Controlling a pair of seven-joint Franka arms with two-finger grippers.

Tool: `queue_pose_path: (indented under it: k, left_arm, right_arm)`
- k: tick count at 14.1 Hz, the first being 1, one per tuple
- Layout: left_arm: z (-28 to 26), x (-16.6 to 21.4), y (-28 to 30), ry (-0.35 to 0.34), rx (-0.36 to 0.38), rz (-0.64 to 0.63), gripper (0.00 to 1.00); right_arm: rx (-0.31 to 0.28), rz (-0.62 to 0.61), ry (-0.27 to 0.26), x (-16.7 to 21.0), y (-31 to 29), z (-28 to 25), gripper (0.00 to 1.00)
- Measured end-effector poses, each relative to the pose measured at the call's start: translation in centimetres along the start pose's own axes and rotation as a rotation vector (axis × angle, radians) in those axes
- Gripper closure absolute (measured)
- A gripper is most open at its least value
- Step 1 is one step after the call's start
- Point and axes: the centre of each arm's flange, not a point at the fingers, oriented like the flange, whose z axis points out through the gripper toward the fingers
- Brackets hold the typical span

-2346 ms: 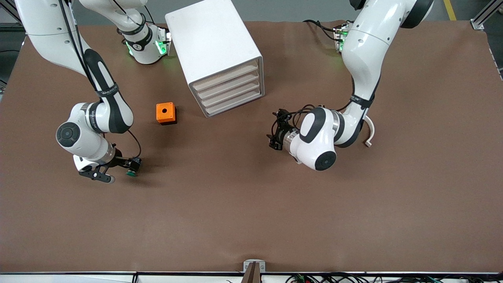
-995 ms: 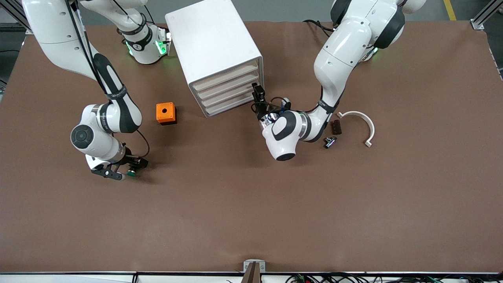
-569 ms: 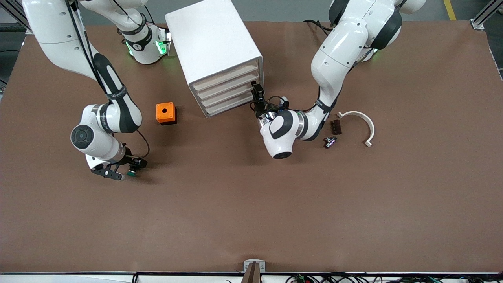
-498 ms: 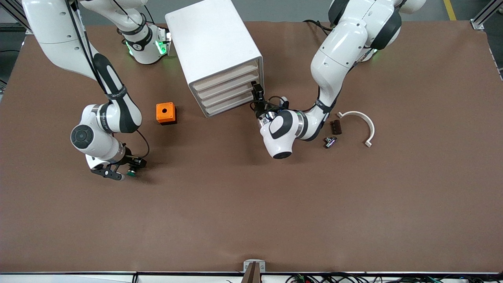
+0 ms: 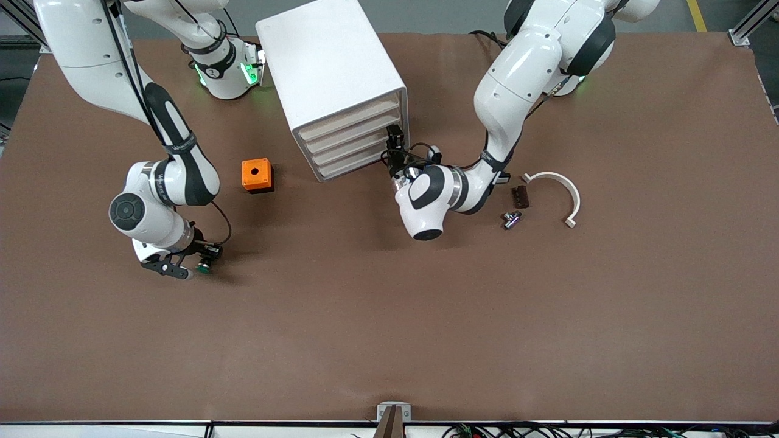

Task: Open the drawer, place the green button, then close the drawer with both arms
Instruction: 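Pull the white drawer out of the cabinet with the left gripper, then lift the green button with the right gripper while the left gripper pulls the drawer further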

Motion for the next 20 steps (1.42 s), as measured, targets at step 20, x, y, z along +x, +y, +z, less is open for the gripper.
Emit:
queue_pose_path:
  k: [20]
  left_arm:
    - [-11.1, 4.7, 2.1, -0.244, -0.116, -0.025, 0.85]
  right_arm:
    - [-0.009, 0.002, -0.035, 0.3, -0.1, -0.7, 0.59]
